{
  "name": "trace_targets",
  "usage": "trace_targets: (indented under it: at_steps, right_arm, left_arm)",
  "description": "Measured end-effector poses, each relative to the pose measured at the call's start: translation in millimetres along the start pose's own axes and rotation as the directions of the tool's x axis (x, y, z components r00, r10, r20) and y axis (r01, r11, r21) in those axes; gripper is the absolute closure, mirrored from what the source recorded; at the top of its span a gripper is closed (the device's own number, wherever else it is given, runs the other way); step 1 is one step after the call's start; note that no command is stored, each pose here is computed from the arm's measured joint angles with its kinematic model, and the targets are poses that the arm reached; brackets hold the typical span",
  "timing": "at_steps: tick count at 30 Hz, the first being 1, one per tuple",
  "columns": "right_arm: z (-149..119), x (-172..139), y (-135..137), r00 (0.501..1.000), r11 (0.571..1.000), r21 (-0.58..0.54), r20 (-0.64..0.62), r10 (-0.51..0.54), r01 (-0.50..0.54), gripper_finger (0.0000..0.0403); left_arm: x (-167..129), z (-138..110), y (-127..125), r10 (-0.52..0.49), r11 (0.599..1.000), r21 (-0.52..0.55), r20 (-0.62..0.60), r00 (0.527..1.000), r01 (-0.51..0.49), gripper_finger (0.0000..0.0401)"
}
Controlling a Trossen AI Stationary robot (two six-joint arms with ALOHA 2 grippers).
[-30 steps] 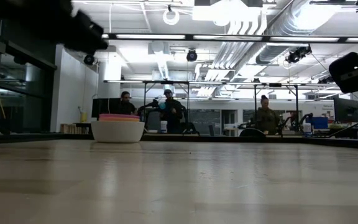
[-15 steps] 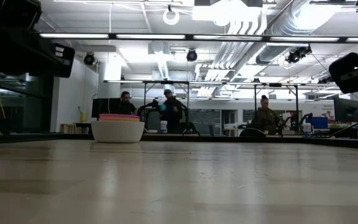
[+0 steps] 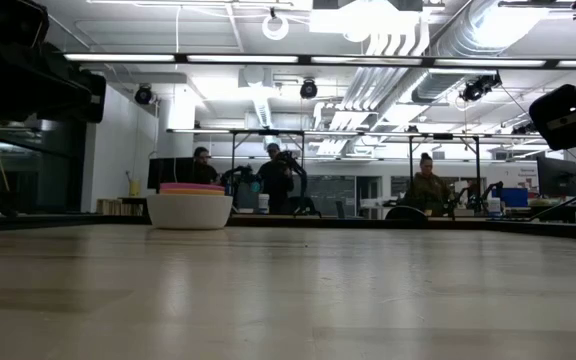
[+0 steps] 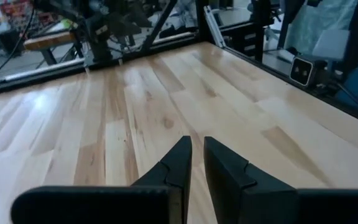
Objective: Nest bowls inside each other
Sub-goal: Return to Home Position
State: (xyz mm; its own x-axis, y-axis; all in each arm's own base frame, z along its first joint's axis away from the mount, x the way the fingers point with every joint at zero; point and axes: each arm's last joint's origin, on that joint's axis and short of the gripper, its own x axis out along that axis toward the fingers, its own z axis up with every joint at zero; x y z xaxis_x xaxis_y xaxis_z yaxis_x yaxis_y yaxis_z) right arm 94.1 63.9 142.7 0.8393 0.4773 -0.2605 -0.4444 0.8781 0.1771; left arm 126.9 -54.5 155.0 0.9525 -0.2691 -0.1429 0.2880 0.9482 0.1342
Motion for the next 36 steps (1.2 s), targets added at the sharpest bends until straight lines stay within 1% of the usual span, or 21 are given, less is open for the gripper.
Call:
trace_targets:
  at_steps: [5,9,12,20,23,26,36]
  right_arm:
    - [0,0,0,1.000,1.000,0.000,0.000,0.000,0.000,0.0268]
    - [0,0,0,1.000,1.000,0.000,0.000,0.000,0.000,0.0268]
    - [0,0,0,1.000,1.000,0.000,0.000,0.000,0.000,0.0268]
    - [0,0,0,1.000,1.000,0.000,0.000,0.000,0.000,0.0268]
    - [0,0,0,1.000,1.000,0.000,0.000,0.000,0.000,0.0268]
    - [0,0,0,1.000,1.000,0.000,0.000,0.000,0.000,0.0268]
    - [0,0,0,1.000,1.000,0.000,0.000,0.000,0.000,0.0268]
  left_arm:
    - [-4,0,0,-0.030,0.999,0.039,0.001,1.000,0.030,0.0359]
    - [-10,-4,0,-0.035,0.998,0.042,-0.045,0.998,0.037,0.0359]
    - [-15,-5,1,-0.036,0.999,0.021,-0.054,0.998,0.038,0.0359]
    - [-27,-8,3,-0.039,0.999,0.018,-0.058,0.998,0.041,0.0359]
    - [-28,-6,2,-0.072,0.997,0.038,-0.030,0.997,0.073,0.0359]
    - [-29,-6,1,-0.103,0.993,0.052,-0.028,0.994,0.104,0.0359]
    - [-29,-6,1,-0.108,0.993,0.051,-0.029,0.994,0.109,0.0359]
